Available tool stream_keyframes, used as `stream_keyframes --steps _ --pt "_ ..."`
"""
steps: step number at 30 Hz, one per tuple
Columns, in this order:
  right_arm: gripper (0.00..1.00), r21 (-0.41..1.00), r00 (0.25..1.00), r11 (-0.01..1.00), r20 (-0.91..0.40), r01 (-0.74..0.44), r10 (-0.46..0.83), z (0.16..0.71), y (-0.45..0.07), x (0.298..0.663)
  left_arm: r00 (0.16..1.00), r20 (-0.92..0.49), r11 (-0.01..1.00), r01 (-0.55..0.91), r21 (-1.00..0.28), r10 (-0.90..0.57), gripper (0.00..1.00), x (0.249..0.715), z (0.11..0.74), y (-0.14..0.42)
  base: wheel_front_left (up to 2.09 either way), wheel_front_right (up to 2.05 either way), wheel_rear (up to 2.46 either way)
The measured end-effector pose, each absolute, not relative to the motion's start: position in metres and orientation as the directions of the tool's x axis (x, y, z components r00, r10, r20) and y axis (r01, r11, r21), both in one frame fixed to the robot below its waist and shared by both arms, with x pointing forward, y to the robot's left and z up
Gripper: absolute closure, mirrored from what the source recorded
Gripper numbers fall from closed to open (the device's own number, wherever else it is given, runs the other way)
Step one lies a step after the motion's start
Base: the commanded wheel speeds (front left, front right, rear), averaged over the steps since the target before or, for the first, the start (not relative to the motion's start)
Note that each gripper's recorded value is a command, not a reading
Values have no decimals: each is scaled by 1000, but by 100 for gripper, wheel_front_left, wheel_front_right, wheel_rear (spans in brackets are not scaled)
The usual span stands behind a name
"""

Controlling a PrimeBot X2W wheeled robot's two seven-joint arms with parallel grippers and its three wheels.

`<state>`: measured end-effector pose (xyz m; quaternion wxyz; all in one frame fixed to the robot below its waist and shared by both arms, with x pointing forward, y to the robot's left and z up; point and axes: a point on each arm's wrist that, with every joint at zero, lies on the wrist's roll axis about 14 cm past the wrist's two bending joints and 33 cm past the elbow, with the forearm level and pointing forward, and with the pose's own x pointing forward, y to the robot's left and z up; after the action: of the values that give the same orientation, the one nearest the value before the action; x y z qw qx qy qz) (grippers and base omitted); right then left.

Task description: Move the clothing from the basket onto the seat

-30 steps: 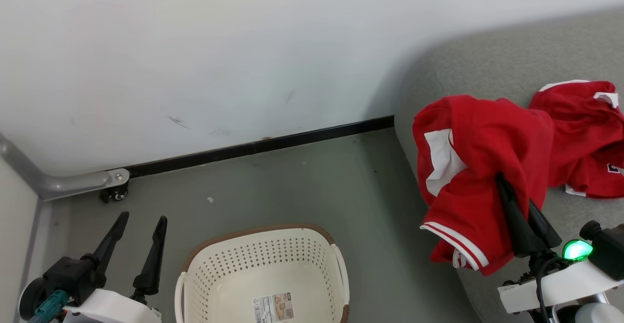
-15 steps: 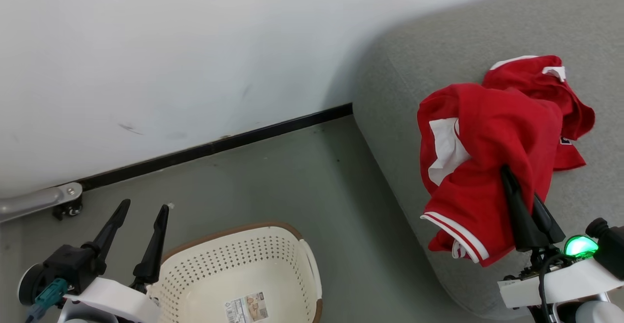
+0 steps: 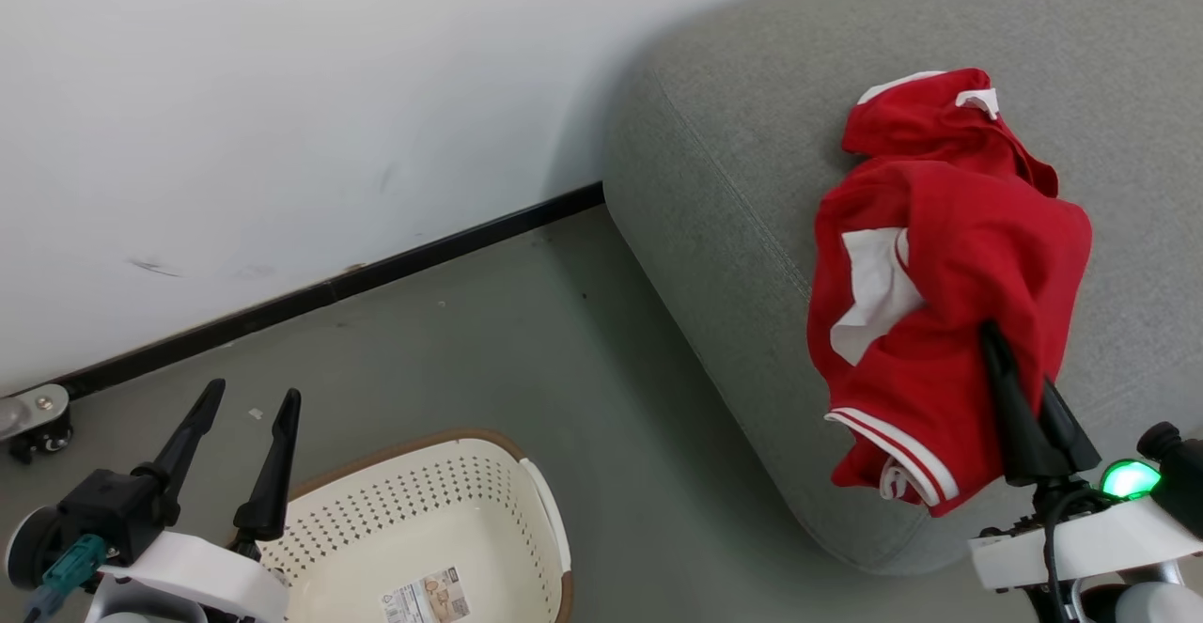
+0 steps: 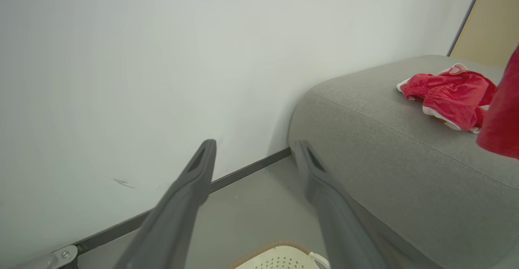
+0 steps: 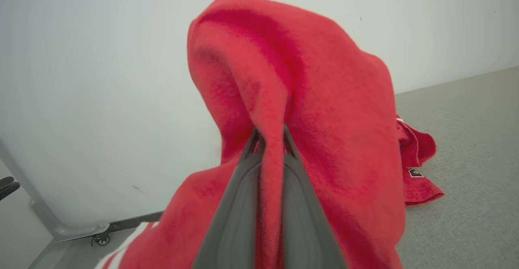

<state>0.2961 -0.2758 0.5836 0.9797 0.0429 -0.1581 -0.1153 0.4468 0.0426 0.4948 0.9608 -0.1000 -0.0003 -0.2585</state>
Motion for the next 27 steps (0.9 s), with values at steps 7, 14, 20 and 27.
stream_keyframes --steps 7,14,20,27 --pt "100 89 906 940 250 330 -342 570 -308 286 857 31 840 512 -183 -515 0 454 484 39 0 0 0" --pt "100 67 876 922 290 382 -385 584 -330 299 852 12 836 517 -182 -524 0 460 472 39 0 0 0" --pt "100 56 852 908 325 415 -410 597 -347 316 853 -8 839 512 -184 -522 0 465 461 45 0 0 0" --pt "100 113 808 890 380 442 -450 615 -370 341 857 -59 849 495 -184 -513 0 469 441 54 0 0 0"
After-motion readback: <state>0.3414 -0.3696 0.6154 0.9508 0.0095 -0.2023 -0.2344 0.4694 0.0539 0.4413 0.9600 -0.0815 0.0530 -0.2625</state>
